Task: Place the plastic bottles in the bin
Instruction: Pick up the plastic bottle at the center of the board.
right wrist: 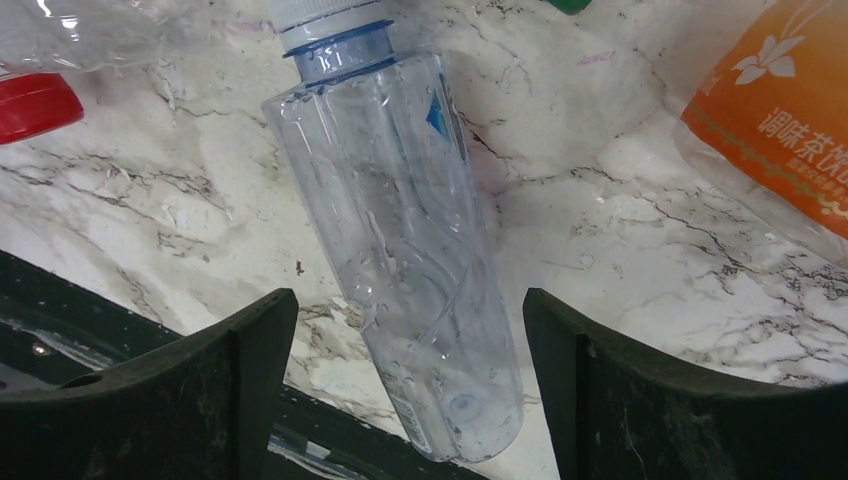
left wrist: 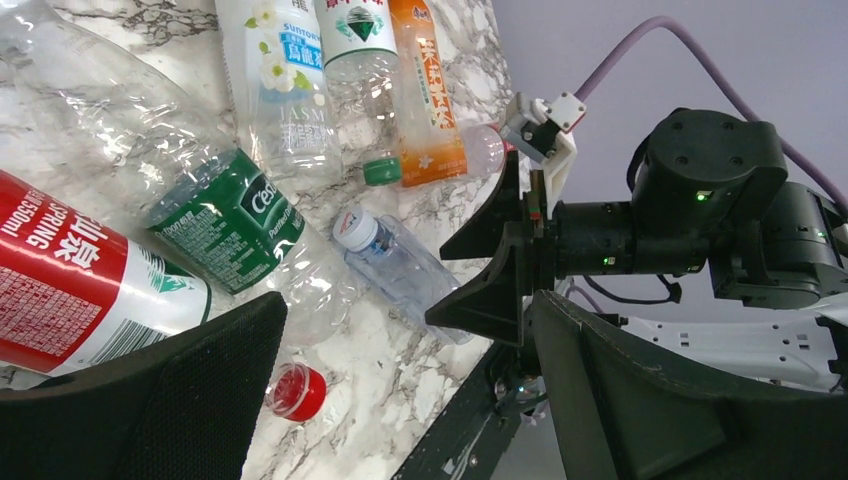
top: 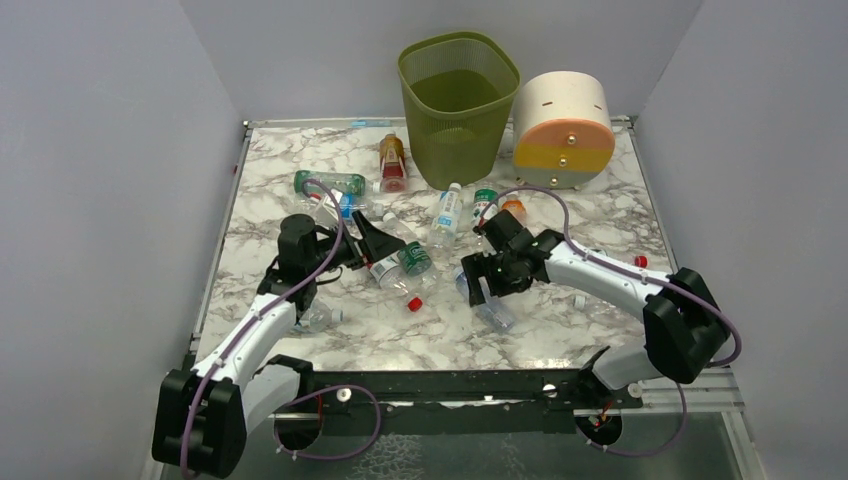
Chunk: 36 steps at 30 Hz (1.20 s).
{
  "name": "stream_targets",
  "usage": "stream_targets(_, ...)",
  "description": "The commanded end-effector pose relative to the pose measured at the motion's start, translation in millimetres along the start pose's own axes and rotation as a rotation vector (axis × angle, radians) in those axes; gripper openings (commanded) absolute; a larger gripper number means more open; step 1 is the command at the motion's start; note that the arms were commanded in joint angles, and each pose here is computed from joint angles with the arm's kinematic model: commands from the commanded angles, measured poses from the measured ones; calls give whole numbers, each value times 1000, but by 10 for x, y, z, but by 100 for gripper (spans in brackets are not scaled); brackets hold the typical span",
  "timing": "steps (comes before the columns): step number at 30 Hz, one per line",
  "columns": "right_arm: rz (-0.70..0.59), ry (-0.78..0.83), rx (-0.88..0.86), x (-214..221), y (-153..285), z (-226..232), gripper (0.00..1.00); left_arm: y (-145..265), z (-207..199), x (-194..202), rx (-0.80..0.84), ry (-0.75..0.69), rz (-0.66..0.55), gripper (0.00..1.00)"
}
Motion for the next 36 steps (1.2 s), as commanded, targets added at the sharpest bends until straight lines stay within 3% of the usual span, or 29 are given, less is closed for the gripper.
stream_targets(1, -23, 36, 49, -110, -69, -36, 85, 59, -180, -121, 14, -72, -67, 99)
stream_targets(9, 27, 47, 48, -16, -233, -12, 78, 37, -151, -109, -4, -67, -40, 99)
stream_targets(22, 29, 54, 31, 46, -173, 76, 52, 67, -180, -99, 5, -68, -48, 99)
stream_targets(27, -3, 58, -4, -53, 21, 189, 45, 88, -203, -112, 0, -80, -56, 99)
stream_targets(36, -155, 63, -124, -450, 666, 470, 41, 53, -311, -183, -4, -95, -25, 99)
Point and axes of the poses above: each gripper's point midway between its finger pads, its own y axis back along the fingers, its own z axis along the line the jaws close on, x = y × z, the point moved 3 cm from there along y, back along the fingers, and after that the axes turned 12 degrees about y, right-handed, at the moved point
